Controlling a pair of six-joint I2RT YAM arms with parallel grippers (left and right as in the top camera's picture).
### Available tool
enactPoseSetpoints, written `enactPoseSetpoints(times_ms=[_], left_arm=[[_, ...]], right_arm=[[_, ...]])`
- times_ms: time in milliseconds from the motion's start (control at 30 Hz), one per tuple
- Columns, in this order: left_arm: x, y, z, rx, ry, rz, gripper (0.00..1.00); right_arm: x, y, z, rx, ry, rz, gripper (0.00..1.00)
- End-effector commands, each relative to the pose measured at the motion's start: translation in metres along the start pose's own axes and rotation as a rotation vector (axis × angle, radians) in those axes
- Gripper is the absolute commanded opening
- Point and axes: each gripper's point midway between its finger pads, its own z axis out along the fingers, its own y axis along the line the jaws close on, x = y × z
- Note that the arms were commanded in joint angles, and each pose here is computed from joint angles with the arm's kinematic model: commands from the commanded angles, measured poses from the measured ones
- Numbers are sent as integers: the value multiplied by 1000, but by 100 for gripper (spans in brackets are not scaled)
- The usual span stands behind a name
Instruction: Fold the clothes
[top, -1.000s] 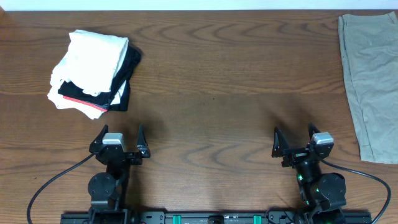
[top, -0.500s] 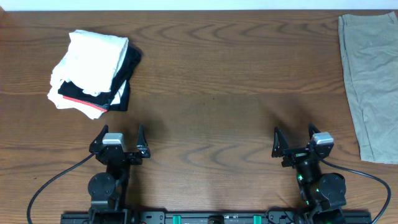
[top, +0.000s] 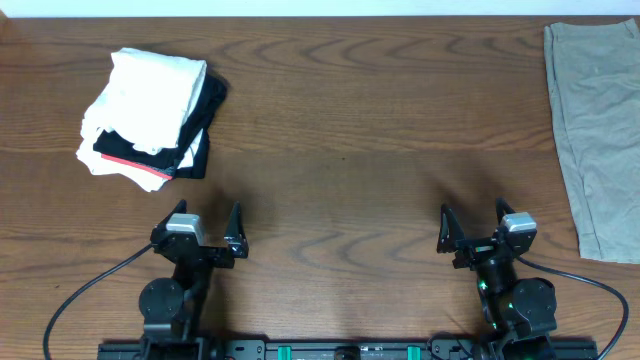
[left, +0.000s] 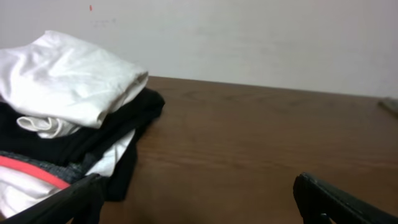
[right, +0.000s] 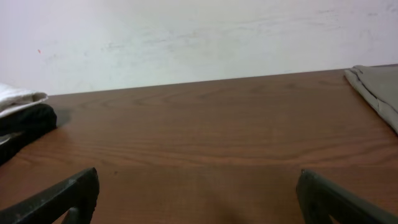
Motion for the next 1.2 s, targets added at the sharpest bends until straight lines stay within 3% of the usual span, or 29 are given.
enactPoseSetpoints(times_ms=[0,200,500,767,1167], left_arm=[[-40,-12,-9,38,-56,-45,98],[-73,-22,-9,43,30,-57,98],[-108,-54,26,156,263,-95,98],[-86,-101,73,247,541,-76,98],[-46,-171,127,243,842,79,98]], right_arm=[[0,-3,0,10,0,9,99],[0,-3,0,10,0,9,99],[0,-3,0,10,0,9,99],[0,-3,0,10,0,9,99],[0,-3,0,10,0,9,99]])
